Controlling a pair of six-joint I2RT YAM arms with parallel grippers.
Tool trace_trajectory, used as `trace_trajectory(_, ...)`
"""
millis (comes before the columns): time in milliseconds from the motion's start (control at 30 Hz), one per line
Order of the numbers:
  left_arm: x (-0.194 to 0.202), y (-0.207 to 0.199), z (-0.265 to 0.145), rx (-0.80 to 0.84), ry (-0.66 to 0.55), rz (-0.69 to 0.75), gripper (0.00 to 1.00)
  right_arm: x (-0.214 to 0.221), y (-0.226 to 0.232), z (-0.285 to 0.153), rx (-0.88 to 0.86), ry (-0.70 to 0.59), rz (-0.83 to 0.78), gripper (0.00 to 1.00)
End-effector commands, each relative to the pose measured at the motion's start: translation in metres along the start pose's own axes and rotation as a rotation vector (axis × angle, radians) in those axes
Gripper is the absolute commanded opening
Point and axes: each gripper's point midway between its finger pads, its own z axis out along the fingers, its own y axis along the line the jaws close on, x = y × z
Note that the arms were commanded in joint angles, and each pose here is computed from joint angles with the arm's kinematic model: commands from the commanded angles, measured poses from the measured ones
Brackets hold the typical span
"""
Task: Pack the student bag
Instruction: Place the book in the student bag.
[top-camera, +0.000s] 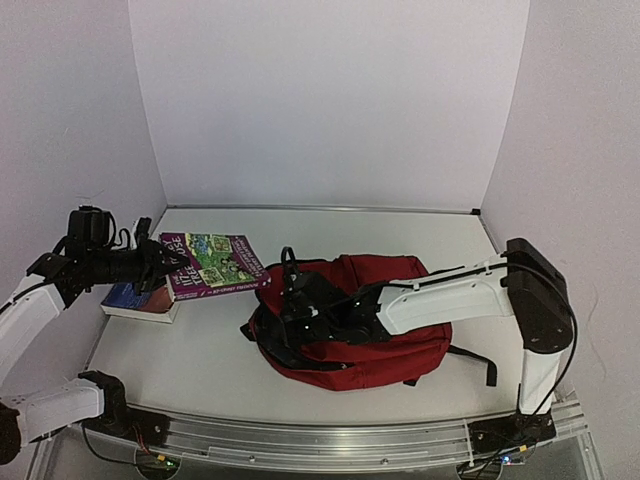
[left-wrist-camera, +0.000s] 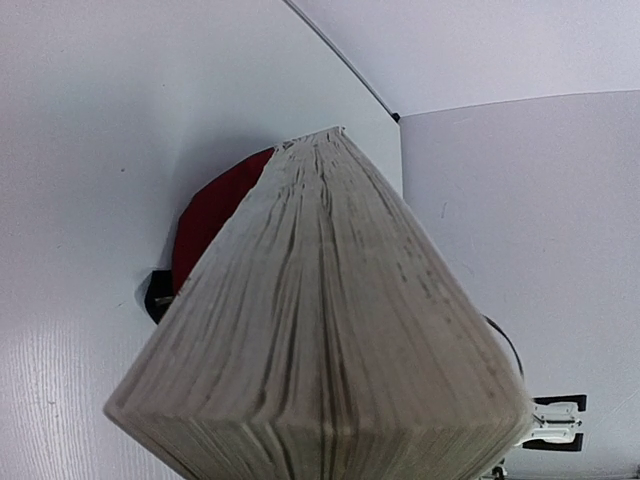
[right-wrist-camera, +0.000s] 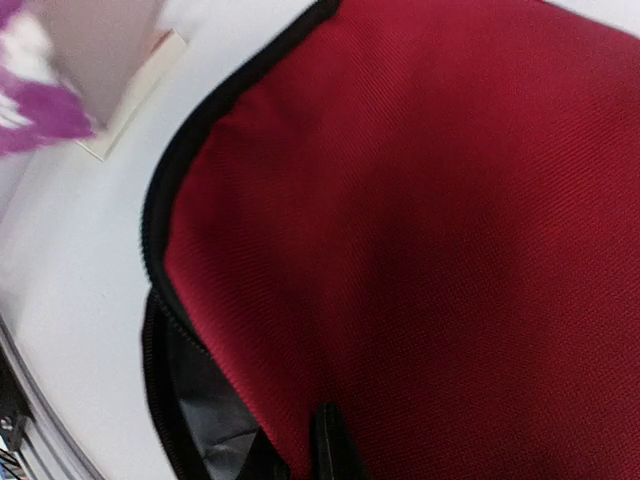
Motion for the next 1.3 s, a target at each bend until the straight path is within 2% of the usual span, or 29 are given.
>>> trace_trajectory(0, -0.004, -0.012, -0.006, 0.042, -0.040, 0.023, 0.00, -0.006, 0.009, 0.013, -0.028, -0.007, 0.022, 0.10)
trace_trajectory(200, -0.006, -0.010, -0.006, 0.027, -0.047, 0.025, 0.00, -0.009, 0.011, 0.015, -0.031, -0.013, 0.021, 0.23)
trace_trajectory(300, -0.006, -0.010, -0.006, 0.026, -0.048, 0.028, 0.00, -0.013, 0.010, 0.012, -0.028, -0.026, 0.023, 0.24)
trace_trajectory(367, -0.006, -0.008, -0.005, 0.022, -0.046, 0.025, 0.00, -0.012, 0.010, 0.012, -0.025, -0.028, 0.023, 0.19)
trace_trajectory(433, -0.006, -0.008, -0.005, 0.021, -0.045, 0.024, 0.00, -0.013, 0.009, 0.013, -0.021, -0.032, 0.025, 0.06)
trace_trajectory(500, -0.006, -0.007, -0.005, 0.015, -0.048, 0.024, 0.00, -0.016, 0.009, 0.010, -0.022, -0.039, 0.033, 0.00)
trace_trajectory(700, -0.010, -0.008, -0.018, -0.027, -0.105, 0.042, 0.00, -0.049, 0.014, -0.038, -0.059, -0.130, 0.076, 0.02)
trace_trajectory(833, -0.012, -0.015, -0.025, -0.011, -0.136, 0.059, 0.00, -0.069, -0.006, -0.082, -0.018, -0.232, 0.126, 0.03)
trace_trajectory(1067, -0.003, -0.020, -0.007, 0.109, -0.057, 0.009, 0.00, -0.090, -0.030, -0.139, 0.006, -0.360, 0.196, 0.03)
trace_trajectory(1267, 0.002, -0.039, 0.006, 0.163, -0.023, 0.032, 0.00, -0.103, -0.031, -0.162, -0.007, -0.414, 0.199, 0.00)
